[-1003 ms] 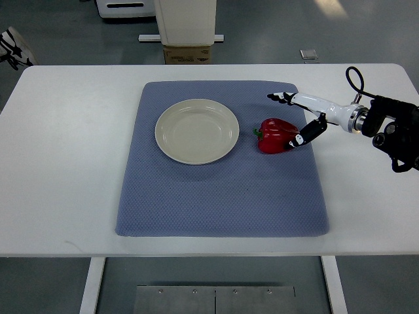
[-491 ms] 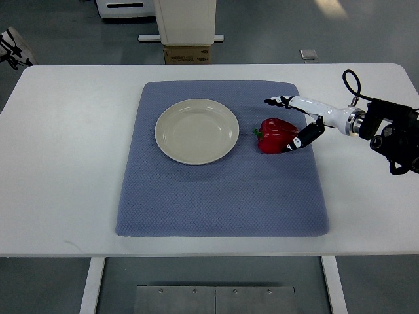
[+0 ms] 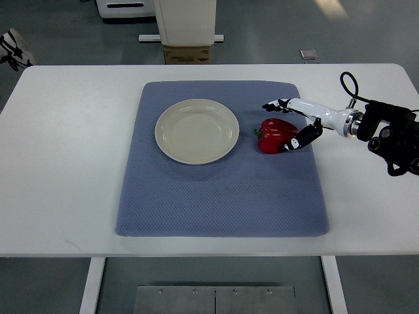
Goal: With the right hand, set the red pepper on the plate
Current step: 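Close the right hand's fingers around the red bell pepper, then lift the pepper with the right hand and carry it toward the plate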
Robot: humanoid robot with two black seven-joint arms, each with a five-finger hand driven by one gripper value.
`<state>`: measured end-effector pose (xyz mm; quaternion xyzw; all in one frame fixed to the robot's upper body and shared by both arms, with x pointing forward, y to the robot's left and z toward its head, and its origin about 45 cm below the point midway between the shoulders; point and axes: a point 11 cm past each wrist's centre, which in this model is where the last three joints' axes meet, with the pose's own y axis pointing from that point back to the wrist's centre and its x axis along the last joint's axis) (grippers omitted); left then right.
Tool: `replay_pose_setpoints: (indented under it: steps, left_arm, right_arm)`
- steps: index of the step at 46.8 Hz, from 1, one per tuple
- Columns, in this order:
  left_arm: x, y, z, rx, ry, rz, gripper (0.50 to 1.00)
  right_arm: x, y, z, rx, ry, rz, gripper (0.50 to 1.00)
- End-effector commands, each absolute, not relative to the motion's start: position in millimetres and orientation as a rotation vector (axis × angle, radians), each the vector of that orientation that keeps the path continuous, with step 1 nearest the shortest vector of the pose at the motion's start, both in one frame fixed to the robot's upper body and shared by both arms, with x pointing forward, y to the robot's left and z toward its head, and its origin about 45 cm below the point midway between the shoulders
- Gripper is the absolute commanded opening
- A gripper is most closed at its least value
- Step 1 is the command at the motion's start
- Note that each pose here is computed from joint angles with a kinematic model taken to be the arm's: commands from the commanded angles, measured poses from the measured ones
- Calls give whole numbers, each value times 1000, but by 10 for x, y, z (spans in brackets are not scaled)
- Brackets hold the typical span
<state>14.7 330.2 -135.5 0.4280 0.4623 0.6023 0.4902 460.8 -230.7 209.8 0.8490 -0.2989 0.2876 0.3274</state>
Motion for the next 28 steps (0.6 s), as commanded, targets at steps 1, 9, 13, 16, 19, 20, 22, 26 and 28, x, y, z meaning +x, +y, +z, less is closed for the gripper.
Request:
replay_pose_setpoints:
  steps: [1, 9, 13, 16, 19, 20, 22, 26, 28]
  left_arm:
    - [146, 3302, -1355, 1039, 1123, 1463, 1000]
    - [146, 3302, -1355, 1039, 1123, 1463, 1000]
    - [146, 3302, -1355, 1039, 1123, 1463, 1000]
    - [146, 3302, -1355, 1039, 1123, 1463, 1000]
    - [146, 3302, -1355, 1039, 1123, 1463, 1000]
    - [146, 3302, -1355, 1039, 1123, 1463, 1000]
    - [146, 3302, -1355, 1039, 1123, 1463, 1000]
    - [146, 3302, -1355, 1039, 1123, 1463, 1000]
    - [146, 3302, -1355, 1039, 1123, 1463, 1000]
  right_arm:
    - [4602, -2311, 2084, 2220, -779, 751, 883]
    - [4598, -2312, 2078, 2220, -775, 751, 839]
    - [4598, -2319, 2079, 2220, -775, 750, 813]
    - [4596, -2310, 2078, 2222, -774, 750, 795]
    - [4597, -2317, 2081, 2222, -774, 751, 765]
    - [4594, -2310, 2076, 2223, -772, 751, 761]
    - [4596, -2316, 2082, 2224, -774, 752, 744]
    - [4590, -2317, 2071, 2225, -771, 749, 705]
    - [4591, -2317, 2073, 2224, -772, 751, 671]
